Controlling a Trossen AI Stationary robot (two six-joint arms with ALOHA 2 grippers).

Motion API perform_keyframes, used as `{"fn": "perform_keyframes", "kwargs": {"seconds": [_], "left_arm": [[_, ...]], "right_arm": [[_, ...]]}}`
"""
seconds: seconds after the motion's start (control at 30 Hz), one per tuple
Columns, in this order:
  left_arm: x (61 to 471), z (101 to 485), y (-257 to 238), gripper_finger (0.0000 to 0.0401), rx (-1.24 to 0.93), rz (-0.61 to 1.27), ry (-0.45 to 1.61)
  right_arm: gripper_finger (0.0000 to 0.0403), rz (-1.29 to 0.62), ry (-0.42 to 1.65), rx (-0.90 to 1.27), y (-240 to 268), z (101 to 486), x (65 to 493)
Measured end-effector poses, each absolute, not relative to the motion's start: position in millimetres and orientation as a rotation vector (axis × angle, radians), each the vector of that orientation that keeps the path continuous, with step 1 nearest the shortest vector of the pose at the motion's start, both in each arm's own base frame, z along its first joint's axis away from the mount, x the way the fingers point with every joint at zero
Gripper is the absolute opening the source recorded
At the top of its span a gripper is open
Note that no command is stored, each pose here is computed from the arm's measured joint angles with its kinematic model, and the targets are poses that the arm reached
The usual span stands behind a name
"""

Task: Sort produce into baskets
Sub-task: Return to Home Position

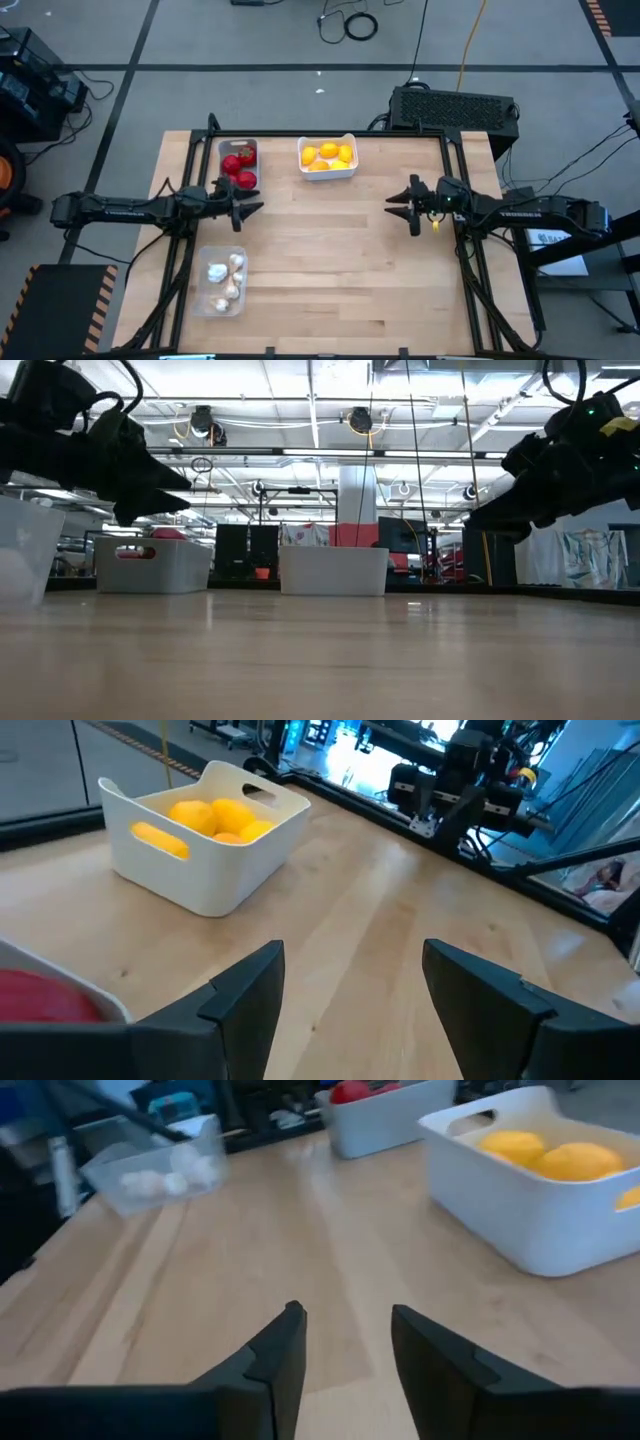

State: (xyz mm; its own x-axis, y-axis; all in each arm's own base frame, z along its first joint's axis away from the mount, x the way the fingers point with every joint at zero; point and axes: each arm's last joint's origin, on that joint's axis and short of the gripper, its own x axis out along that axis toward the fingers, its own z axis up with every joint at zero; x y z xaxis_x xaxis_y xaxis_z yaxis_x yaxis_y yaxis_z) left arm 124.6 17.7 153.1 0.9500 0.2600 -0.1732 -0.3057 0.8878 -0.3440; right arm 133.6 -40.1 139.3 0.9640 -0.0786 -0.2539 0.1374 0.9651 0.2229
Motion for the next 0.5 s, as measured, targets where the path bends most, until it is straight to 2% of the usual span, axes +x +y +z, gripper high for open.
{"fn": "perform_keyframes", "kwargs": {"seconds": [0.23, 0.5], "left_arm": [[122.9, 152.5, 16.8, 0.0246, -0.478, 0.290, 0.121], [119.6, 154.0, 15.6, 0.0246, -0.466, 0.357, 0.093]], "right_arm": [[0.0120, 0.028, 0.321, 0.257, -33.5, 135.2, 126.0], [0.0092, -0.153, 0.333, 0.142, -35.4, 136.4, 114.7]]}}
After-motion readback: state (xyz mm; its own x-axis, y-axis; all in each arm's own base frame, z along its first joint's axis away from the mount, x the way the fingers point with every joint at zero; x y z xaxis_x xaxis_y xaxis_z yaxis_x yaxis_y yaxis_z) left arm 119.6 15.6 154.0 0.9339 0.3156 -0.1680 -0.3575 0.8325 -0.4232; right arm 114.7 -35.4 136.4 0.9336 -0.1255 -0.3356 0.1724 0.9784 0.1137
